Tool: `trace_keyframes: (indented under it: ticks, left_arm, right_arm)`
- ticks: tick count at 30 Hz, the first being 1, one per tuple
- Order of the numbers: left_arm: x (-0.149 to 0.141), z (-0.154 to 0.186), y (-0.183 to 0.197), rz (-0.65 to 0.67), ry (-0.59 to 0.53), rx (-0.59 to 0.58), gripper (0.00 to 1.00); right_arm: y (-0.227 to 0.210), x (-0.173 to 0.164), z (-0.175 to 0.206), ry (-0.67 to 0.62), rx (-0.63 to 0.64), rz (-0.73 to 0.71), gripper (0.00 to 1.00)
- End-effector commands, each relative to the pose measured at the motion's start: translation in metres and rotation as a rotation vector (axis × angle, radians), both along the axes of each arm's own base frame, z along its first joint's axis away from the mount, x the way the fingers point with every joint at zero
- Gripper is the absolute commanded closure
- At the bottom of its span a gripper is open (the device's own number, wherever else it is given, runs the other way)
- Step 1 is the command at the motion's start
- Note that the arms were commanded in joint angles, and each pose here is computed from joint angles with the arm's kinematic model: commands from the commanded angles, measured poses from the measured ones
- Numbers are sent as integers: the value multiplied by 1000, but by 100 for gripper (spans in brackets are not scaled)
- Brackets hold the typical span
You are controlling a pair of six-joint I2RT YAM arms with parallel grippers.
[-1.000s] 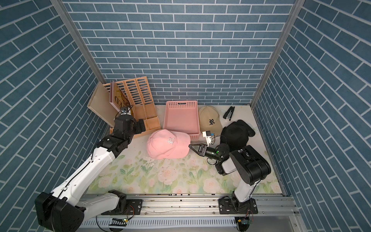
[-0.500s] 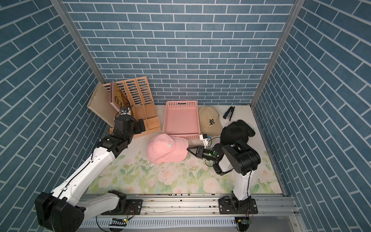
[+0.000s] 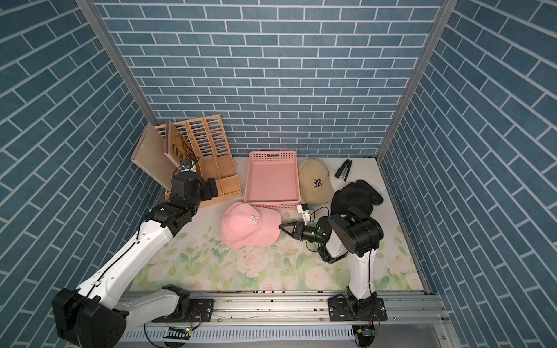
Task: Turn the baseball cap inside out
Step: Place the baseball cap at the center of the board.
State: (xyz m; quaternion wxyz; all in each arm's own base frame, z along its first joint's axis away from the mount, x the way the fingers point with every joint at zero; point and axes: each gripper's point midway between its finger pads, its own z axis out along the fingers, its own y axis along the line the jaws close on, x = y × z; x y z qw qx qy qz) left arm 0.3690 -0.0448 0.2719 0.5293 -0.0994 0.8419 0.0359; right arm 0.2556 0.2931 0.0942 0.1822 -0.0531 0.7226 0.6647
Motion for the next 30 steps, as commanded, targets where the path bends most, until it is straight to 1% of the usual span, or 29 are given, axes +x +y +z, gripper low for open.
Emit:
trace_keyframes:
  ticks: [1,5,8,9,13,16,18,21,24,28,30]
  left_arm:
    - [3,10,3,12,-21,13,5]
    - [3,9,4,13,-20,16,5]
    - [3,9,4,14,-20,19,5]
    - [3,10,4,14,-20,21,5]
    - [2,10,5,18,-21,25,5]
    - [2,12,5,18,-24,25,5]
    - [2,13,5,17,-25,25,5]
    - [2,14,6,17,-26,26,5]
    - [2,16,5,14,-28,25,5]
    - [2,17,6,14,-27,31,5]
    - [1,18,6,15,-28,31,5]
  right_arm:
    - [2,2,36,-252,96,-3,95]
    - [3,2,31,-260,85,1,93]
    - [3,2,26,-258,78,4,88]
    - [3,2,25,-258,75,5,84]
    - [0,4,14,-225,57,-8,62]
    - [-3,6,2,-189,36,-30,51]
    - [-6,6,-5,-165,21,-46,46]
    - [-10,6,-17,-143,-35,-68,41]
    - [-18,8,-39,-112,-154,-98,39]
    - [-29,7,-57,-97,-295,-121,39]
    - [-34,8,-60,-104,-354,-134,39]
